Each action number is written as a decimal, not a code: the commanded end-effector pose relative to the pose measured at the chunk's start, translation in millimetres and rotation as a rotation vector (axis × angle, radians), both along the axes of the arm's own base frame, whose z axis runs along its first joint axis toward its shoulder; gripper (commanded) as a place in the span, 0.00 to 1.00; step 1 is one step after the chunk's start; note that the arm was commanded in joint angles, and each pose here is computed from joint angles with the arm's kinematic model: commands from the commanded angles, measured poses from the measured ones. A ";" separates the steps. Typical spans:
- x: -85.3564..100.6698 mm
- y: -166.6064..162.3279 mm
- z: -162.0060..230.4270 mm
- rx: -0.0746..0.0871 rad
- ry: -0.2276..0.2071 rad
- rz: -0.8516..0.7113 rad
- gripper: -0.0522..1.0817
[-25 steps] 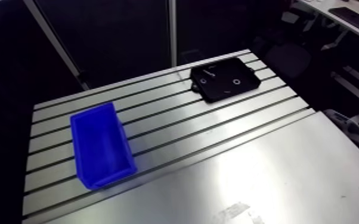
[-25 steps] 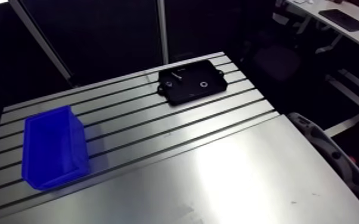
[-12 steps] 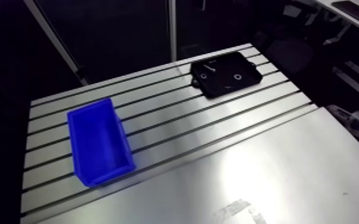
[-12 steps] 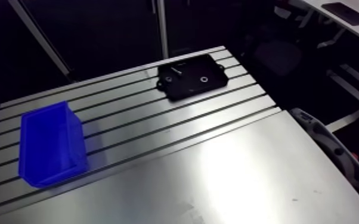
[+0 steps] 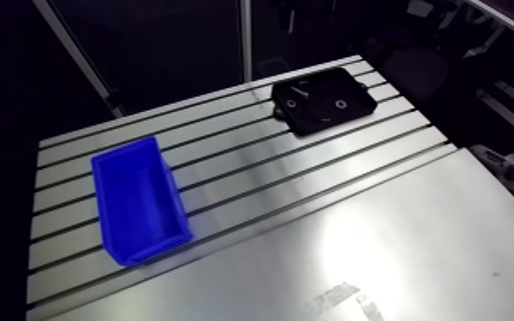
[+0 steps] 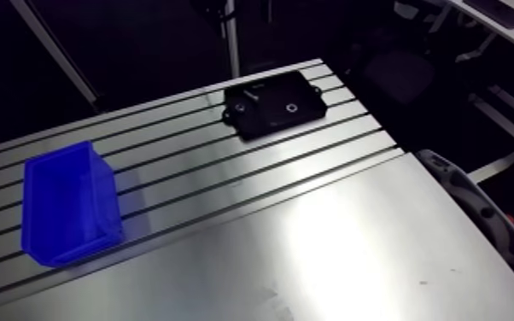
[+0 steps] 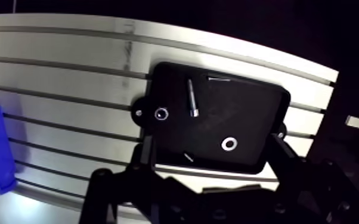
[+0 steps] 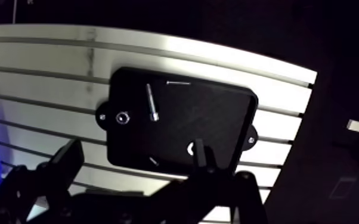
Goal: Pick up the M10 bolt from the tray and put it into the blue bin.
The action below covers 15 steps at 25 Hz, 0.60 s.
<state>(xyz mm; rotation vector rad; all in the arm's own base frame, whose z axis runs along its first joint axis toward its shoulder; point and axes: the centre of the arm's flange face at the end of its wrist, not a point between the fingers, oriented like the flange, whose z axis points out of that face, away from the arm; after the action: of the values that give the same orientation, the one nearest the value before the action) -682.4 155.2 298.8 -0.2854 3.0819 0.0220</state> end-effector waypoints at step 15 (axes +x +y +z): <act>3.9 1.4 -68.2 -0.018 -0.041 0.028 0.24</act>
<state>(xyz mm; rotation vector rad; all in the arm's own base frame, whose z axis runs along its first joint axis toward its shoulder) -679.6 156.1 245.1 -0.3187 3.0561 0.0044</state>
